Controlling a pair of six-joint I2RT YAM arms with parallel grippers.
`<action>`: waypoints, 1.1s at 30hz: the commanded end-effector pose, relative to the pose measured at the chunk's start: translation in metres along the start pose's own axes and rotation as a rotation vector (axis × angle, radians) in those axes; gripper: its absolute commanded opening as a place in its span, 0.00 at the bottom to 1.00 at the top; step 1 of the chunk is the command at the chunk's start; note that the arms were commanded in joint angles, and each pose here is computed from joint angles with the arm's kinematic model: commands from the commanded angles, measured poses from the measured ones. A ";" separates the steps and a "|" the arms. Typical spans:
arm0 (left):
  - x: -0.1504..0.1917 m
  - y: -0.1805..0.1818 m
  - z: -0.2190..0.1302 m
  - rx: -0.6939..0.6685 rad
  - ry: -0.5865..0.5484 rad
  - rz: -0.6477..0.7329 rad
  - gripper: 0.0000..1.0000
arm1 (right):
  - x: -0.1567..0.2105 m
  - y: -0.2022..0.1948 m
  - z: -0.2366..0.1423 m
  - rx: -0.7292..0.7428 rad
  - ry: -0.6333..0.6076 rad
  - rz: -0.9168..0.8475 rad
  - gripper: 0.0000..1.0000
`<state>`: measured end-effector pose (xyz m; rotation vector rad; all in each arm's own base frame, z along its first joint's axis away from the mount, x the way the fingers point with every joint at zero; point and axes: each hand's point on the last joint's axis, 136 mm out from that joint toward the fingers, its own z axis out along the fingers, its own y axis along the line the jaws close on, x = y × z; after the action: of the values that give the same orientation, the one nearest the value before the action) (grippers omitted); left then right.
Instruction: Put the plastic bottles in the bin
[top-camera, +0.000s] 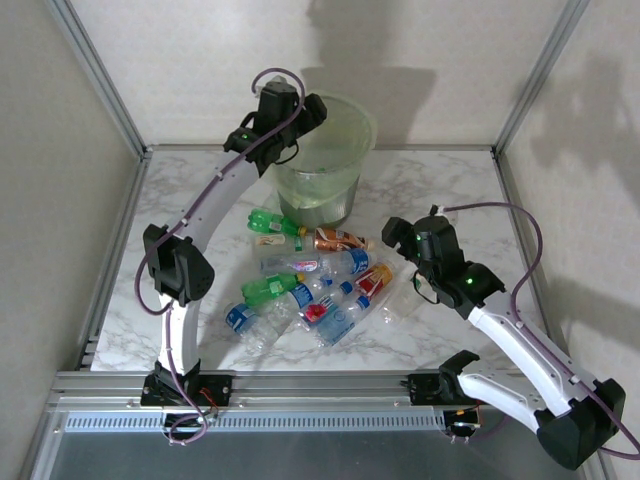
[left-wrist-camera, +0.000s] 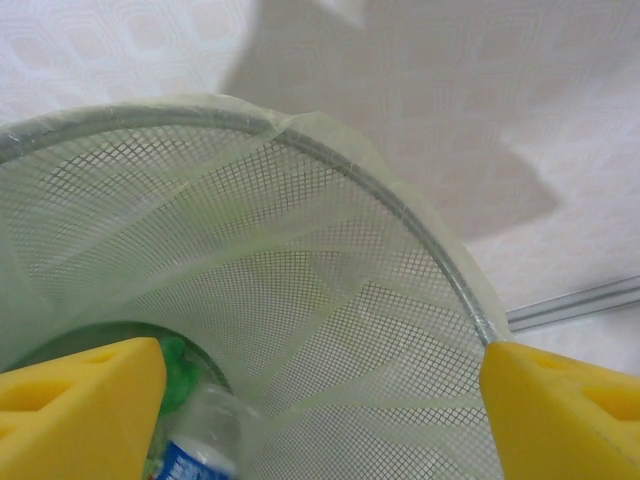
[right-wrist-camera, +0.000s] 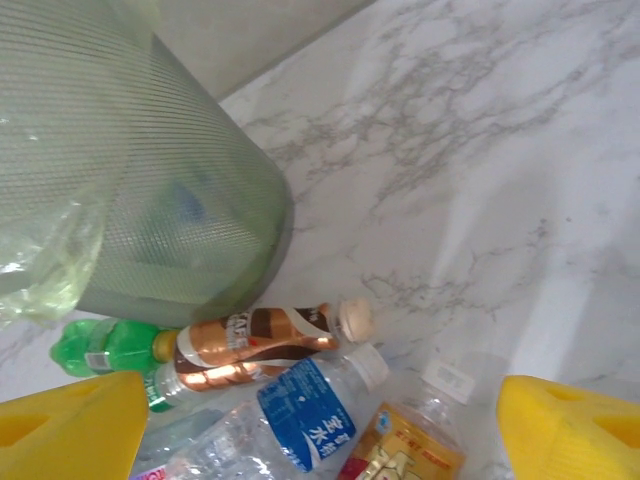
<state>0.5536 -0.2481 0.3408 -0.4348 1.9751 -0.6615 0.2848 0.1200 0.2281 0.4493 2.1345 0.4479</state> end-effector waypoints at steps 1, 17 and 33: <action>-0.036 -0.044 -0.054 0.094 -0.106 0.025 0.79 | -0.003 -0.017 -0.003 0.099 -0.002 0.014 0.90; -0.004 -0.077 -0.216 0.454 -0.214 0.147 0.82 | 0.081 -0.072 0.014 0.241 0.314 0.110 0.90; 0.075 -0.030 -0.224 0.548 -0.009 0.059 0.78 | 0.144 -0.094 0.042 0.273 0.509 0.145 0.87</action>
<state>0.3317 -0.2542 0.3652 -0.0594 1.7937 -1.0178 0.2281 0.1094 0.0696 0.6856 2.6655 0.3484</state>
